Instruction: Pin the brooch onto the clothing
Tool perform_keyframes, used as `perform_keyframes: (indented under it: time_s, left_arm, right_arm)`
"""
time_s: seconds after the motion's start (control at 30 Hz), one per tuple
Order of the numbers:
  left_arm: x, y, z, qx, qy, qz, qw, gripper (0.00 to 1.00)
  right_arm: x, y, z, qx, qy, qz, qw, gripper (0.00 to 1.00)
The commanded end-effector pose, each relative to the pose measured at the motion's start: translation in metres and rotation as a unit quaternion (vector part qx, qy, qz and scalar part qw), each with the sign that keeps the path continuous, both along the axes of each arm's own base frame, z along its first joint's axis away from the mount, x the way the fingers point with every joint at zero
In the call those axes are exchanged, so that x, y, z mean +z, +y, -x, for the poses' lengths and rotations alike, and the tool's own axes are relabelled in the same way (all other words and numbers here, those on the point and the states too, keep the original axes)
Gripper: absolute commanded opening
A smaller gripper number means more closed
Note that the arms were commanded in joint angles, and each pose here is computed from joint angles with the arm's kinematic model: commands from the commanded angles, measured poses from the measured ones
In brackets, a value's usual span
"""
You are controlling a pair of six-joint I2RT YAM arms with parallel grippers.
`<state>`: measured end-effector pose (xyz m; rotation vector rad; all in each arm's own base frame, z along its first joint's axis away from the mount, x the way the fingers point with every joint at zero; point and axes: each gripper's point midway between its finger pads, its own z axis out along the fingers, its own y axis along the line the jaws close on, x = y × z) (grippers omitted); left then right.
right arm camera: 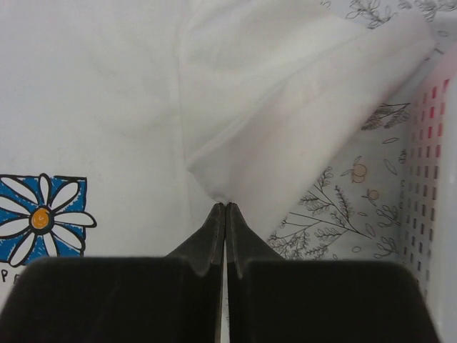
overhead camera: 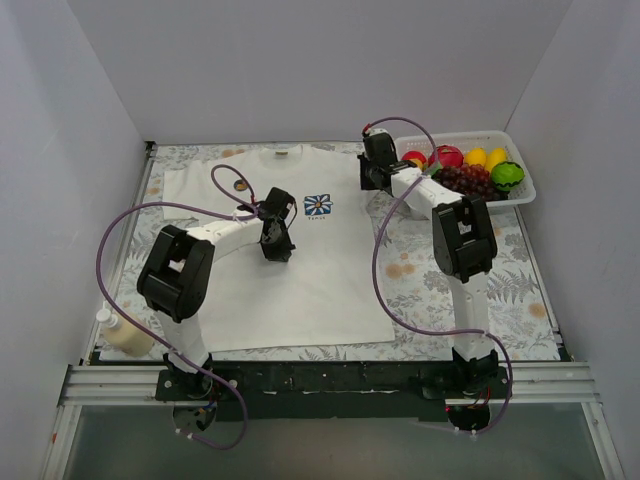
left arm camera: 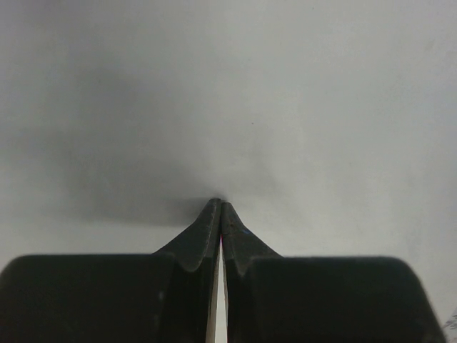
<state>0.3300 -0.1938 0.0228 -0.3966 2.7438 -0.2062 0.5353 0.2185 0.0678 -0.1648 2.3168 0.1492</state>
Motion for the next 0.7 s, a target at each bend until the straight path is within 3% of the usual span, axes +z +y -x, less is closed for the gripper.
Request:
perform_keyframes:
  time_s: [0.0, 0.4, 0.53, 0.6, 0.67]
  left_arm:
    - [-0.017, 0.017, 0.015, 0.004, 0.028, -0.037, 0.999, 0.00]
    - [-0.021, 0.037, 0.028, 0.006, 0.036, -0.076, 0.996, 0.00]
    - [-0.020, 0.038, 0.028, 0.006, 0.033, -0.079, 0.996, 0.00]
    - [-0.019, 0.038, 0.027, 0.007, 0.031, -0.080, 0.996, 0.00]
    - [-0.017, 0.037, 0.025, 0.006, 0.027, -0.077, 0.997, 0.00]
  right_arm:
    - [0.051, -0.018, -0.003, -0.033, -0.052, -0.011, 0.998, 0.01]
    - [0.029, -0.055, 0.051, -0.069, 0.017, 0.037, 0.997, 0.01]
    - [0.013, -0.062, 0.074, -0.055, 0.042, 0.047, 0.997, 0.06]
    - [0.017, -0.067, 0.079, -0.058, 0.044, 0.052, 0.996, 0.50]
    - [0.021, -0.068, 0.084, -0.057, 0.040, 0.051, 0.996, 0.64]
